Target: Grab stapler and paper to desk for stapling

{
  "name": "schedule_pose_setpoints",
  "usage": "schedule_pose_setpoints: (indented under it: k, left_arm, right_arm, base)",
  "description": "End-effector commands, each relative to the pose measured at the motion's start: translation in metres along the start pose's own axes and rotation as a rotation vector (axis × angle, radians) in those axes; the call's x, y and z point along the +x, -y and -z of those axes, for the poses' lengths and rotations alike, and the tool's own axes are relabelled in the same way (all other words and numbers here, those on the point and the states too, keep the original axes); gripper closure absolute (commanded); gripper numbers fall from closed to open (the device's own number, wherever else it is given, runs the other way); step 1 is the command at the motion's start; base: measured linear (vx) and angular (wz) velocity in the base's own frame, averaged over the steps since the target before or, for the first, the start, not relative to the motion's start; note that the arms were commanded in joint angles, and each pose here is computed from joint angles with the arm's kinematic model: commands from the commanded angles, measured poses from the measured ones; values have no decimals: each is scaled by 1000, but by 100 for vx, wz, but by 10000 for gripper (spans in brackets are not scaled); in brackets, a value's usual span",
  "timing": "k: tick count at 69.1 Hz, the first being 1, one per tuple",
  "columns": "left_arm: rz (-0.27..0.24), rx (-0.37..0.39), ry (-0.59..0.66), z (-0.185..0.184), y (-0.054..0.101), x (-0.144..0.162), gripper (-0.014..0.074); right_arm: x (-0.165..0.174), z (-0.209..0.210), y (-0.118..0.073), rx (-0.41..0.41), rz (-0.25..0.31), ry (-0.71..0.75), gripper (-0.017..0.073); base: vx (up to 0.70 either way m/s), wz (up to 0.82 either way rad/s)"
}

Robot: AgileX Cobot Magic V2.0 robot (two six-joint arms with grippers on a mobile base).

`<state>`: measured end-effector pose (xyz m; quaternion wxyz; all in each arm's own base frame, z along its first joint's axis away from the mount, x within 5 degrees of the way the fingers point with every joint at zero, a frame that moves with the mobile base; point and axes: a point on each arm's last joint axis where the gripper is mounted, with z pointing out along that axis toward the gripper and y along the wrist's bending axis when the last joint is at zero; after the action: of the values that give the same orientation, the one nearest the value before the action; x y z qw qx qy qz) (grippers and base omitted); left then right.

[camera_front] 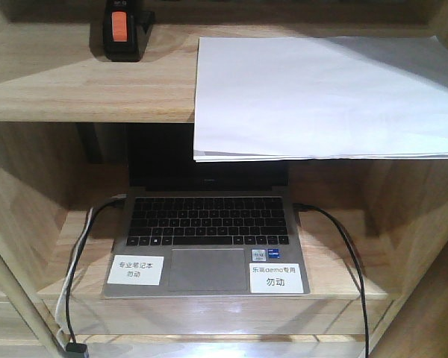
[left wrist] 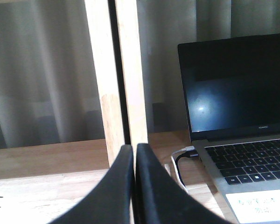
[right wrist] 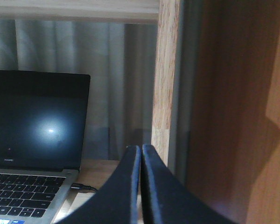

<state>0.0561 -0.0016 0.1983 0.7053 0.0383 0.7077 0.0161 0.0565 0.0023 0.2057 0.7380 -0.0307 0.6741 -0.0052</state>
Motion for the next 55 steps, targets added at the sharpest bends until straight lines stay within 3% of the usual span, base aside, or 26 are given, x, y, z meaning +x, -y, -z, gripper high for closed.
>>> schedule_pose_setpoints:
  k: [1, 55]
  left_arm:
    - [10, 4, 70, 1, 0, -4, 600]
    - [10, 4, 70, 1, 0, -4, 600]
  right_arm:
    - [-6, 1, 0, 1, 9, 81, 569]
    - [-6, 1, 0, 1, 9, 81, 569]
  base:
    - [0, 0]
    - [0, 0]
